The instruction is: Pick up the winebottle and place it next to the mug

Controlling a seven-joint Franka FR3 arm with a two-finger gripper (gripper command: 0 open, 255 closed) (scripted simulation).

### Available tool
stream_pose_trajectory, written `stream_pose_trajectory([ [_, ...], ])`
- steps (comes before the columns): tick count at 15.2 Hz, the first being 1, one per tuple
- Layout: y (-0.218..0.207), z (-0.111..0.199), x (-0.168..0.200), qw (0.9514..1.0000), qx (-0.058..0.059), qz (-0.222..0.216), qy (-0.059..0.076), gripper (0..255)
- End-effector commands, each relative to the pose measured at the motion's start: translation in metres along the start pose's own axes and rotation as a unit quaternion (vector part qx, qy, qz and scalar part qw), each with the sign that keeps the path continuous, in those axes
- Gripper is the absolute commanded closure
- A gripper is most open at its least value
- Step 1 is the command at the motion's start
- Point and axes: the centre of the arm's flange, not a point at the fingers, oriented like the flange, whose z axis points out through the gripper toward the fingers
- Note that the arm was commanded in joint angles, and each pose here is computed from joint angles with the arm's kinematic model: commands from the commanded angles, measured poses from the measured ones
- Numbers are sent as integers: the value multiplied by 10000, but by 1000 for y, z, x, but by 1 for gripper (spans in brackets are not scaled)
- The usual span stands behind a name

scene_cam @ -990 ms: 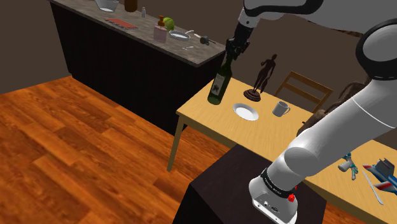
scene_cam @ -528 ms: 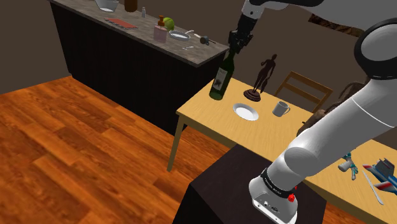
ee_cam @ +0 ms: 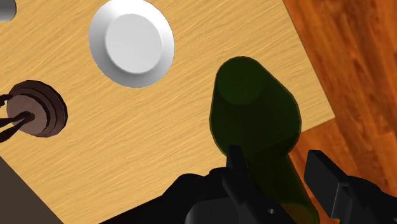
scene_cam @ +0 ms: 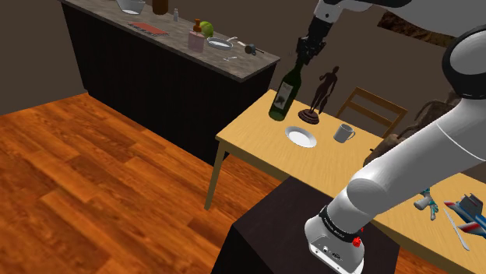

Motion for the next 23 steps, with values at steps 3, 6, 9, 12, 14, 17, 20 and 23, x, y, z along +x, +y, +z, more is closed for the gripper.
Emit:
stream_pose_trajectory([
  [3, 47, 1, -23, 10000, 3, -7, 1, 255],
  [6, 83, 1, -38, 10000, 3, -7, 1, 255],
  [9, 119, 1, -54, 10000, 3, -7, 1, 255],
  [12, 155, 0, -70, 10000, 3, -7, 1, 255],
  [14, 180, 0, -81, 10000, 3, -7, 1, 255],
  [17, 216, -1, -96, 10000, 3, -7, 1, 255],
  [20, 252, -1, -112, 10000, 3, -7, 1, 255],
  [23, 289, -1, -128, 10000, 3, -7, 1, 255],
])
